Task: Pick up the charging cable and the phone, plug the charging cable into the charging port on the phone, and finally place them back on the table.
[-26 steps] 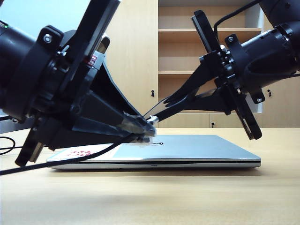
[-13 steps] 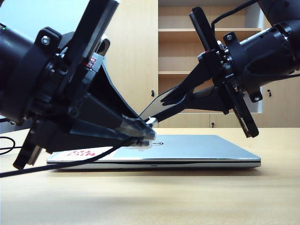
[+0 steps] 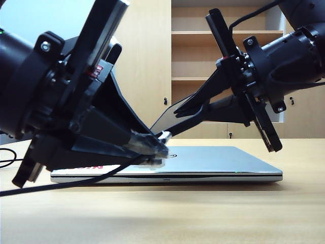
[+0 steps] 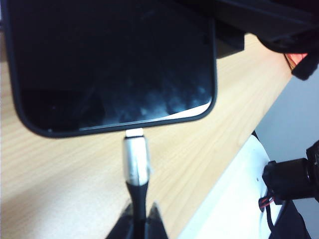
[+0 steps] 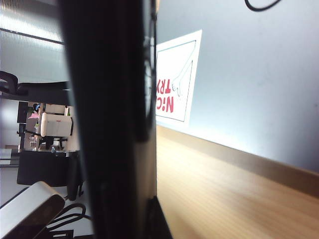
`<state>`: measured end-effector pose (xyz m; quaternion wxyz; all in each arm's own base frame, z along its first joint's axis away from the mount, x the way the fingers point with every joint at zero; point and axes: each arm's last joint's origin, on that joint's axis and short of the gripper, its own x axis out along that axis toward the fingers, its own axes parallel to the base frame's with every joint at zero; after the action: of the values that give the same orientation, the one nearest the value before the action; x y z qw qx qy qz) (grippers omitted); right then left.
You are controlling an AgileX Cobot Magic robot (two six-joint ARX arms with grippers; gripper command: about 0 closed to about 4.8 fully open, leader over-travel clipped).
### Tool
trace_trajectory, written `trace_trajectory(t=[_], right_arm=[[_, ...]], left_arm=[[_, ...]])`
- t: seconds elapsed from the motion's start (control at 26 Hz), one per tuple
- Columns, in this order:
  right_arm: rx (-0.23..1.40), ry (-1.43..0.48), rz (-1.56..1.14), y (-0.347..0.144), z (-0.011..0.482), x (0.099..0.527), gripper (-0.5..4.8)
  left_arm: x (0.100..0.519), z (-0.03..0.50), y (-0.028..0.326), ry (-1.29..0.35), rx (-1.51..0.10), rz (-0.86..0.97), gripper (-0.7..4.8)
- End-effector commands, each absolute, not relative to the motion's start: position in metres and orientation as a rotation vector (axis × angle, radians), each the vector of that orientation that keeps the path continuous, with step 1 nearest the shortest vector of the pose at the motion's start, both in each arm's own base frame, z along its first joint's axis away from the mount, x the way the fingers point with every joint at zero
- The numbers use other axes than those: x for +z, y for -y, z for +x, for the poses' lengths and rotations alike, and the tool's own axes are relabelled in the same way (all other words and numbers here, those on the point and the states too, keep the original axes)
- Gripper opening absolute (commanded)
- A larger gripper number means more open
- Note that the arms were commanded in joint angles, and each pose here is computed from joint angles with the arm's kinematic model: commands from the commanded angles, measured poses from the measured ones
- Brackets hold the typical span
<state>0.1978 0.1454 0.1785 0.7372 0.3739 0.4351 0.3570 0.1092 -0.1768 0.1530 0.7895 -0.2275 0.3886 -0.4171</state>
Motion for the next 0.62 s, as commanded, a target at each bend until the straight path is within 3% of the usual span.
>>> trace_trajectory(t=[0.04,0.62], right_arm=[[0.868,-1.01,0.812,-0.148,0.1936,0.1795,-0.06],[0.853,-1.071,0.86,-0.1478,0.1922,0.178,-0.06]], left_arm=[[0.1619,0.1136,0.1788,-0.746,-0.897,-0.522,-0.06],[0.1622,0.1137,0.1788,-0.741,-0.9,-0.519,-0.06]])
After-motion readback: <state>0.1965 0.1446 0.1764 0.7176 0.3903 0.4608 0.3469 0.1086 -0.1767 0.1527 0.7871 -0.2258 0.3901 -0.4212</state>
